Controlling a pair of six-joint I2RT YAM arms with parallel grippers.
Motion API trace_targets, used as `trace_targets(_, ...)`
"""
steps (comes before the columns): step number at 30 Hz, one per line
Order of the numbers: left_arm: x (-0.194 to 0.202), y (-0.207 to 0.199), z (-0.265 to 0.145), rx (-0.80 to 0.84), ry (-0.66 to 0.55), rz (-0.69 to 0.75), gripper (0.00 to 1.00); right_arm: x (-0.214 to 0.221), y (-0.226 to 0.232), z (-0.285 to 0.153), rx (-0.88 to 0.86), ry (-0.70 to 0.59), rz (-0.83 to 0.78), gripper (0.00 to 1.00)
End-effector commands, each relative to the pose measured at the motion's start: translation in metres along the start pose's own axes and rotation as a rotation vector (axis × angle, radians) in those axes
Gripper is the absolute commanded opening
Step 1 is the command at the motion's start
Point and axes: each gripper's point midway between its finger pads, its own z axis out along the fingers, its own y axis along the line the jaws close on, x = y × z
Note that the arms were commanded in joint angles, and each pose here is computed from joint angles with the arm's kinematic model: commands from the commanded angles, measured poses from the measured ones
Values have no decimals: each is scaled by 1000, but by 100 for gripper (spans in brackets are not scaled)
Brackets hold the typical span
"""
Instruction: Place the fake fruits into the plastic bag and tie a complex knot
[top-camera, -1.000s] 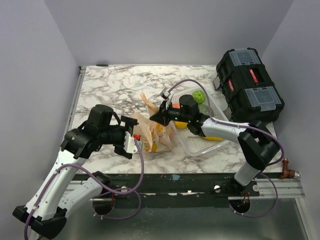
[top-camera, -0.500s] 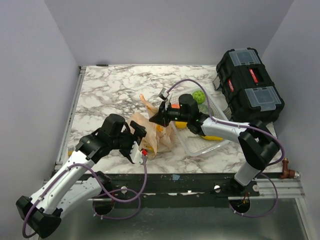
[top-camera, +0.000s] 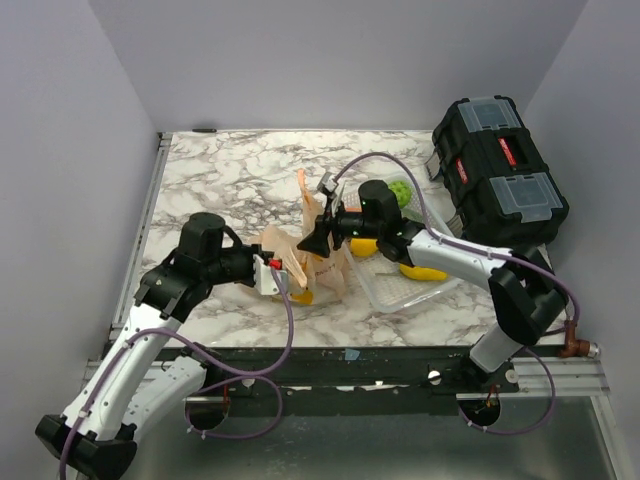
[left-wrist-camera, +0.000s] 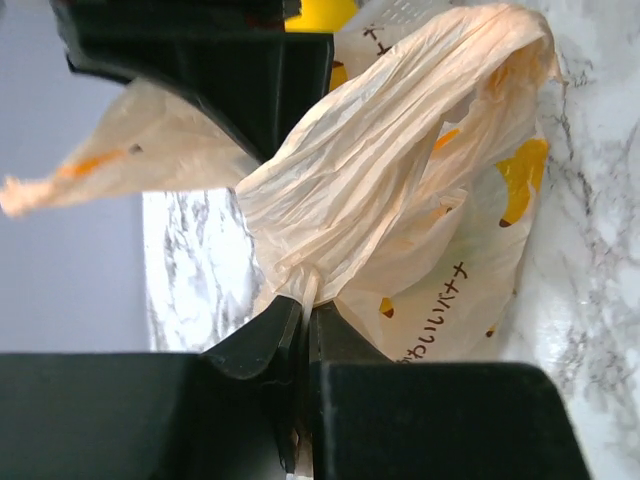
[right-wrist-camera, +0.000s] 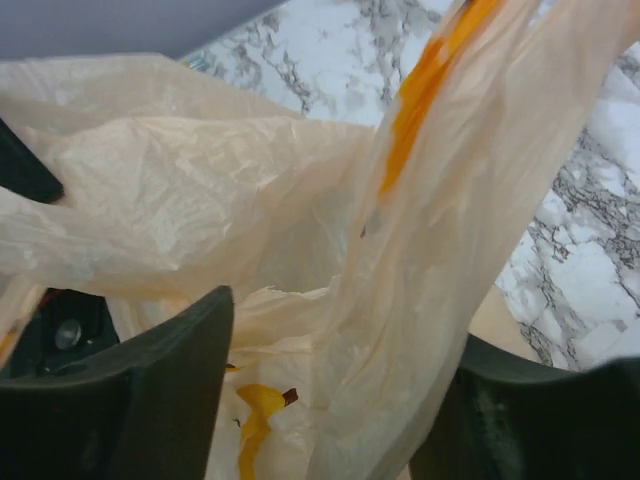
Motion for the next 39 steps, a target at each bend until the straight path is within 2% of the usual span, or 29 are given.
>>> trace_targets(1, -14, -7, -9, 9, -114, -241, 6, -58, 21, -26, -31, -82, -79, 70)
trace_targets(4, -13, -8, -6, 9, -139, -330, 7, -74, 34, -45, -37, -115, -146, 79)
trace_targets(9, -11, -8, -1, 7, -170, -403, 8, -82, 54, -80, -24, -141, -233, 80)
trace_targets(12, -9, -8, 0, 5, -172, -420, 9, -81, 70, -98, -47, -141, -241, 78)
trace_targets(16, -8, -4, 0, 1, -178, -443, 10, -59, 99, -115, -131, -105, -133, 67)
trace_targets(21, -9, 1, 2, 0, -190, -466, 10, -48, 119, -100, -189, -92, -74, 64)
trace_targets(29, -5, 2, 3, 0, -173, -494, 12, -47, 143, -71, -289, -126, -113, 61)
trace_targets(31, -5, 1, 3, 2, -171, -497, 12, -44, 142, -64, -286, -122, -121, 50)
trace_targets(33, -5, 0, 3, 4, -173, -497, 13, -47, 138, -58, -270, -127, -123, 30)
trace_targets(34, -5, 0, 3, 3, -170, -499, 13, -49, 137, -57, -266, -128, -124, 16)
trace_targets(36, -2, -2, 2, 7, -154, -494, 13, -56, 139, -59, -271, -142, -133, 1)
trace_targets(38, 5, -7, 2, 7, -117, -479, 19, -64, 145, -64, -286, -166, -128, 1)
trace_targets(39, 11, -9, 2, 2, -89, -459, 28, -68, 148, -67, -296, -174, -125, 1)
